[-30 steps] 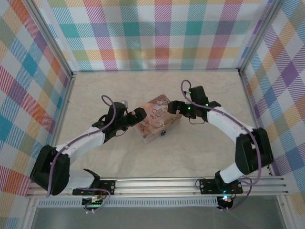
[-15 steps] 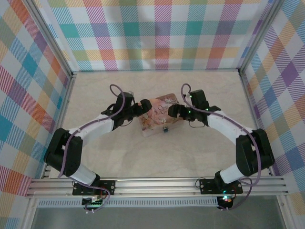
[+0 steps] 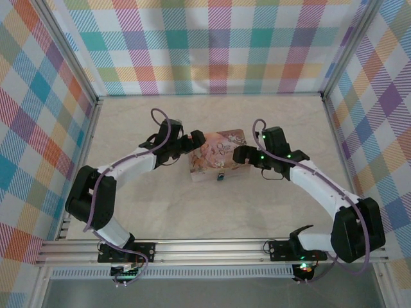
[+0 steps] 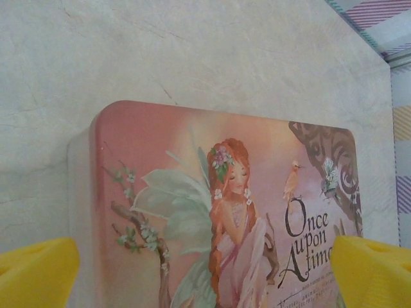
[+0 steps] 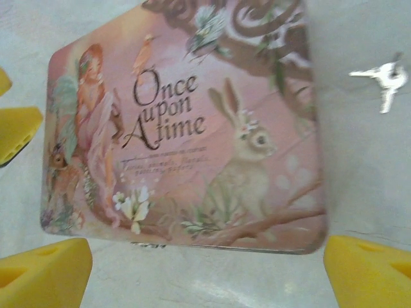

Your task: Unlock the padlock with the key

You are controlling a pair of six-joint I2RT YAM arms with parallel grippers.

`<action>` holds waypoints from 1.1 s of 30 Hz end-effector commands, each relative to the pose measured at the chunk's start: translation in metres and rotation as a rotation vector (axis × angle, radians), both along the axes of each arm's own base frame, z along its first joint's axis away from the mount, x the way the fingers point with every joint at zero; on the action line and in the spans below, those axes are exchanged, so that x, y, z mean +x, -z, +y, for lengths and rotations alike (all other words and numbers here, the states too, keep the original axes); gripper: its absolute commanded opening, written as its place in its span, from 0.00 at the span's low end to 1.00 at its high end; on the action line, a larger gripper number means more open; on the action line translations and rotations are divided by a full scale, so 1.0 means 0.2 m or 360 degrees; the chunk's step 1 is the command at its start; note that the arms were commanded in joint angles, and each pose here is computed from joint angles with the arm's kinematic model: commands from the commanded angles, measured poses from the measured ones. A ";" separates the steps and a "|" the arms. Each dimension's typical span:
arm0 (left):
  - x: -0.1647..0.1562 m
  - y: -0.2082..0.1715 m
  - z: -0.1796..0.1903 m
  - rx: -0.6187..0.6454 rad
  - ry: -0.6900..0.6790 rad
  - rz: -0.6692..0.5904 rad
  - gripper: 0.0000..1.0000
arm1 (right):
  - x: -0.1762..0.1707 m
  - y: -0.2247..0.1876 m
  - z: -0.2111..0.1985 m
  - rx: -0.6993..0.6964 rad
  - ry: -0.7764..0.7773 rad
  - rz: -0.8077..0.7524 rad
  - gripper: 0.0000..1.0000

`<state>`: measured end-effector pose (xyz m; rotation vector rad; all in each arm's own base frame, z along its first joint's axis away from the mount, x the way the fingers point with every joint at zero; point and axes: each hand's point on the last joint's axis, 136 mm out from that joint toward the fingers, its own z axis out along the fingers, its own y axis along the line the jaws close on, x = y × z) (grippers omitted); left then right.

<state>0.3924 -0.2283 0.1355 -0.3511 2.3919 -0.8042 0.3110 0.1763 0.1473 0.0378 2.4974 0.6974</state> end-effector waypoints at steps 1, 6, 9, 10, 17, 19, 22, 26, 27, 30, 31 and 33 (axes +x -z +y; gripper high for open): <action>-0.05 -0.02 0.03 0.0011 0.0018 -0.0008 1.00 | 0.03 0.02 -0.08 -0.0089 0.0088 0.0026 0.93; -0.06 0.01 0.00 -0.0044 0.0040 0.0027 1.00 | 0.08 0.13 -0.02 -0.0077 0.0036 0.0108 0.91; -0.05 0.01 -0.01 -0.0057 0.0049 0.0026 1.00 | 0.10 0.17 0.04 -0.0008 -0.0019 0.0153 0.87; -0.04 0.01 -0.01 -0.0051 0.0048 0.0025 1.00 | 0.11 0.18 0.07 0.0016 -0.0034 0.0158 0.86; 0.06 0.00 -0.02 -0.0003 0.0053 0.0009 1.00 | 0.14 0.20 0.21 0.0043 -0.0115 0.0160 0.84; 0.10 -0.01 -0.01 0.0006 0.0049 0.0004 1.00 | 0.15 0.19 0.25 0.0061 -0.0130 0.0164 0.84; 0.17 -0.01 0.01 0.0038 0.0042 0.0001 1.00 | 0.16 0.20 0.29 0.0065 -0.0155 0.0172 0.84; 0.21 0.00 0.03 0.0049 0.0023 0.0027 1.00 | 0.18 0.22 0.29 0.0039 -0.0145 0.0185 0.83; 0.21 0.00 0.05 0.0053 0.0012 0.0025 1.00 | 0.18 0.22 0.28 0.0029 -0.0141 0.0179 0.84; 0.21 0.01 0.10 0.0078 -0.0034 0.0031 1.00 | 0.18 0.21 0.25 -0.0029 -0.0119 0.0169 0.86; 0.20 0.01 0.12 0.0087 -0.0049 0.0035 1.00 | 0.17 0.20 0.23 -0.0045 -0.0112 0.0165 0.86; 0.20 0.00 0.19 0.0103 -0.0089 0.0027 1.00 | 0.16 0.18 0.19 -0.0088 -0.0082 0.0149 0.88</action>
